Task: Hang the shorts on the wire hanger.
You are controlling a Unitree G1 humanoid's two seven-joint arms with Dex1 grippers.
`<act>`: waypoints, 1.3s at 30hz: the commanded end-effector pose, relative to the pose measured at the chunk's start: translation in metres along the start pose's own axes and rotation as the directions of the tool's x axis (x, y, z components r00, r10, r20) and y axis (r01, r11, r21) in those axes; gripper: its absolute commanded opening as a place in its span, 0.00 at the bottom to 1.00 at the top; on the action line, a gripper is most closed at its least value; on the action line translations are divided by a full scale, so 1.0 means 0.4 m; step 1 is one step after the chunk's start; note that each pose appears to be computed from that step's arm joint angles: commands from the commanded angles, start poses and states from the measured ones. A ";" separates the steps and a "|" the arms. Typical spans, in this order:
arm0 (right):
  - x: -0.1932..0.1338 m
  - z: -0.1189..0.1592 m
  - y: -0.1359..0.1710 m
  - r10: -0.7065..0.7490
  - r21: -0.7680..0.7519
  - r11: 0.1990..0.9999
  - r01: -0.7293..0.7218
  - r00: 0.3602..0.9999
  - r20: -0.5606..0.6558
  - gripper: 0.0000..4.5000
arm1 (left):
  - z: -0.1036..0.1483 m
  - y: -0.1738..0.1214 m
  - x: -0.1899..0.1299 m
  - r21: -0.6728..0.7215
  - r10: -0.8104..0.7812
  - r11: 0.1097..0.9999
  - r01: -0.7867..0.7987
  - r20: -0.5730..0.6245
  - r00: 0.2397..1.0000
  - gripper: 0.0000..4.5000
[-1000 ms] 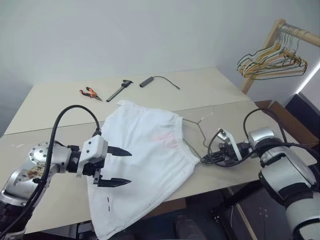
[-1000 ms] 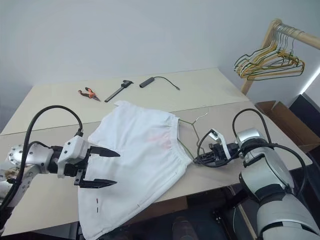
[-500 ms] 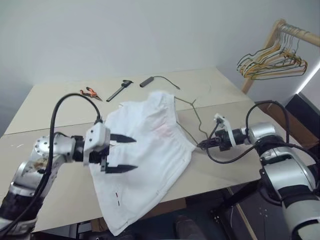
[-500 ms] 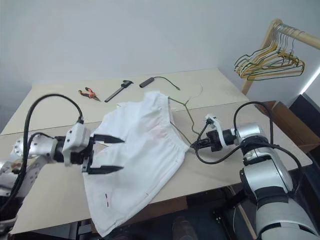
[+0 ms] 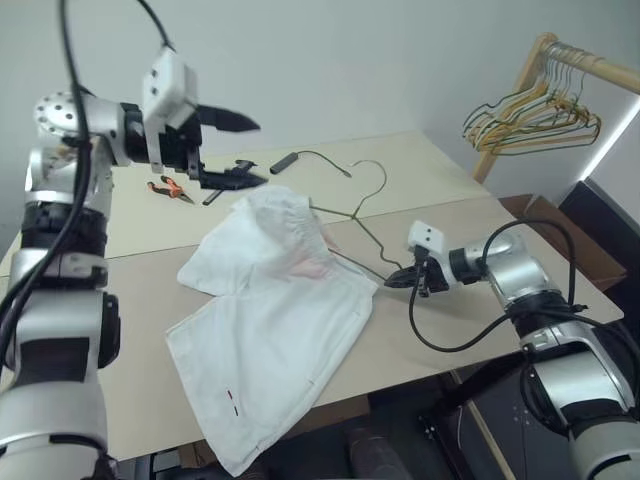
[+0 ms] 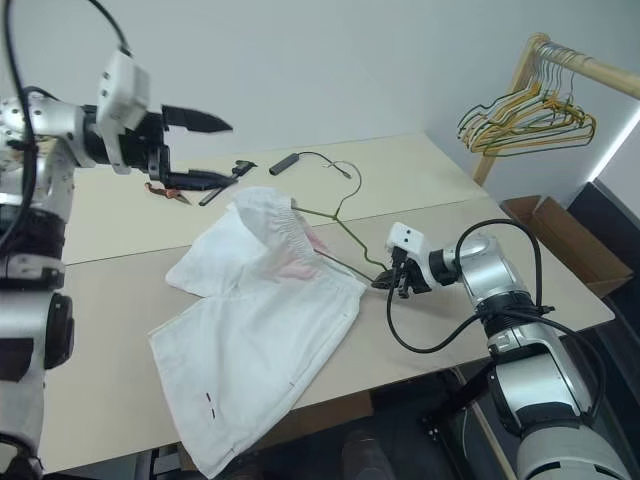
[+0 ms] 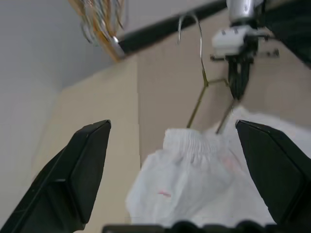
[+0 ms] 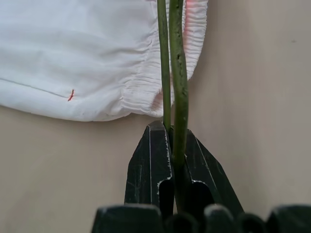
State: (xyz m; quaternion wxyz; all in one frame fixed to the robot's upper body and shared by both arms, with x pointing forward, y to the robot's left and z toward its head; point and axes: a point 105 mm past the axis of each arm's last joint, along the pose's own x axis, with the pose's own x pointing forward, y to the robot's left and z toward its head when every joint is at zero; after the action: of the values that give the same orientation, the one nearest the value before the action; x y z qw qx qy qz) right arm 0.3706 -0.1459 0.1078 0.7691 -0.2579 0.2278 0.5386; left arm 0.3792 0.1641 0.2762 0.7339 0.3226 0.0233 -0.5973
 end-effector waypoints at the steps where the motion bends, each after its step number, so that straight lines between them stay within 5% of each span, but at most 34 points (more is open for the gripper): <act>1: -0.012 0.064 -0.003 -0.040 -0.116 0.992 0.042 0.999 0.025 0.00 | -0.003 0.004 0.006 0.072 -0.058 0.995 0.066 -0.107 0.993 0.99; 13: -0.015 0.105 0.020 -0.044 -0.189 0.981 0.045 0.999 0.010 0.00 | -0.033 -0.011 0.064 0.072 -0.163 0.980 0.183 -0.222 0.961 0.99; 17: -0.016 0.107 0.020 -0.047 -0.192 0.980 0.048 0.999 0.007 0.00 | -0.038 -0.016 0.077 0.034 -0.184 0.980 0.196 -0.216 0.959 0.80; 28: -0.022 0.122 0.026 -0.054 -0.231 0.971 0.057 0.998 0.020 0.00 | -0.056 -0.036 0.090 0.005 -0.232 0.971 0.239 -0.232 0.945 0.01; 39: -0.026 0.158 0.034 -0.058 -0.336 0.938 0.083 0.995 0.083 0.00 | -0.060 -0.030 0.090 0.037 -0.212 0.973 0.226 -0.233 0.949 0.00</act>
State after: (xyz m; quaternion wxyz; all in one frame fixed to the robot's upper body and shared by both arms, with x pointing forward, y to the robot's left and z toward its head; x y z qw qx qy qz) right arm 0.3616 -0.1207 0.1342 0.7484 -0.3471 0.1682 0.5395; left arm 0.3865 0.1470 0.2259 0.6423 0.4024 0.1456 -0.6358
